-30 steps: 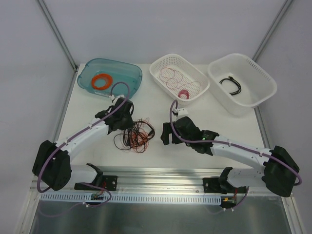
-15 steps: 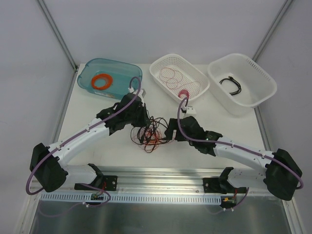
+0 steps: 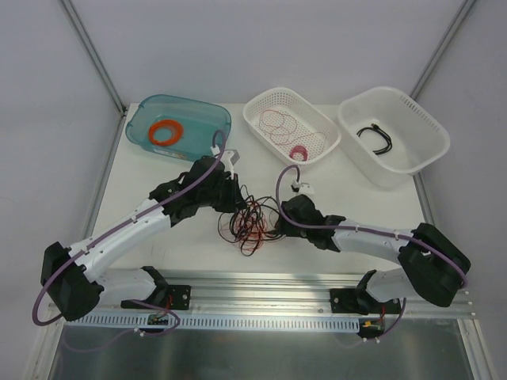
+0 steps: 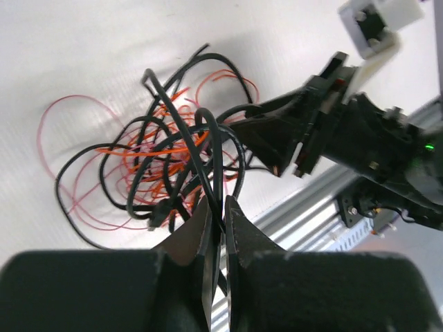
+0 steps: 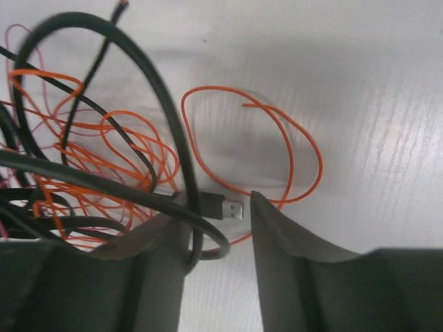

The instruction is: Untangle the cables

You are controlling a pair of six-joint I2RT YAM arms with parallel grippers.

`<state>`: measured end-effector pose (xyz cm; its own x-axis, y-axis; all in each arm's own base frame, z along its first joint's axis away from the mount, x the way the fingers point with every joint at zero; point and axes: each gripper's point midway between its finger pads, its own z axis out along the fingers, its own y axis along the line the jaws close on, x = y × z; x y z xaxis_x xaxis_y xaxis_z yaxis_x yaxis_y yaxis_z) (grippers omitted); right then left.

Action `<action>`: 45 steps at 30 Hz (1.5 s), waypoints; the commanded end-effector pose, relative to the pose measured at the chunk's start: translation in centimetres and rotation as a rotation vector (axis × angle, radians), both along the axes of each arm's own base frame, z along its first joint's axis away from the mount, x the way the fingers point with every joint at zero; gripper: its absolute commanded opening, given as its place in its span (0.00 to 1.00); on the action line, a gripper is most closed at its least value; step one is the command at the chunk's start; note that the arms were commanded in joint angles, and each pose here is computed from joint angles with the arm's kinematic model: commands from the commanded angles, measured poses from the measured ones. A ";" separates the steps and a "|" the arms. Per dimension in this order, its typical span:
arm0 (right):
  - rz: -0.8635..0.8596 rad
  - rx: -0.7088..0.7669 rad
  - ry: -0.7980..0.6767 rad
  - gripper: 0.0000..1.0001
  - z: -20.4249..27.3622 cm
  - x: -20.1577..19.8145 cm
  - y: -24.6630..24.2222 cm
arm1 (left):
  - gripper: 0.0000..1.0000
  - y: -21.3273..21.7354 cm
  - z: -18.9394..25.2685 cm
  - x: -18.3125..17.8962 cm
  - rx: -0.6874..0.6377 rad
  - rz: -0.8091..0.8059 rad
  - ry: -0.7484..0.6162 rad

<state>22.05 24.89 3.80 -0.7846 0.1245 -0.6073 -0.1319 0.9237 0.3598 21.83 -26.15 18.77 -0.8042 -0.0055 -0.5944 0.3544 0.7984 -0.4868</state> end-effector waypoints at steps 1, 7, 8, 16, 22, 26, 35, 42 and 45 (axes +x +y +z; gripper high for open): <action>-0.003 0.015 -0.072 0.39 2.7 1.0 0.0 | 0.00 1.6 -1.2 0.9 0.061 0.065 -0.059; -0.014 -0.122 -0.181 0.01 7.6 1.4 -3.7 | 0.00 4.7 -6.6 1.4 0.187 0.201 0.051; 0.013 -0.149 -0.204 0.01 8.4 1.4 -4.1 | 0.00 5.1 -7.2 1.4 0.205 0.216 0.065; 0.050 -0.193 -0.312 0.01 16.4 0.3 -8.2 | 0.00 9.6 -12.3 1.5 0.360 0.335 0.186; -0.025 -0.165 -0.409 0.04 22.4 -0.2 -12.2 | 0.00 12.6 -15.6 0.6 0.451 0.399 0.268; -0.081 -0.175 -0.388 0.06 21.7 -0.1 -14.0 | 0.00 13.9 -16.6 -0.1 0.473 0.437 0.305; -0.006 -0.023 0.028 0.26 7.8 -2.5 -8.6 | 0.00 11.3 -14.6 -0.1 0.361 0.310 0.283; 0.119 -0.151 0.009 0.60 8.5 -2.8 -9.2 | 0.03 10.5 -12.2 0.7 0.326 0.221 0.189; 0.106 -0.167 -0.031 0.64 10.3 -1.5 -9.7 | 0.15 9.9 -11.5 0.4 0.292 0.187 0.179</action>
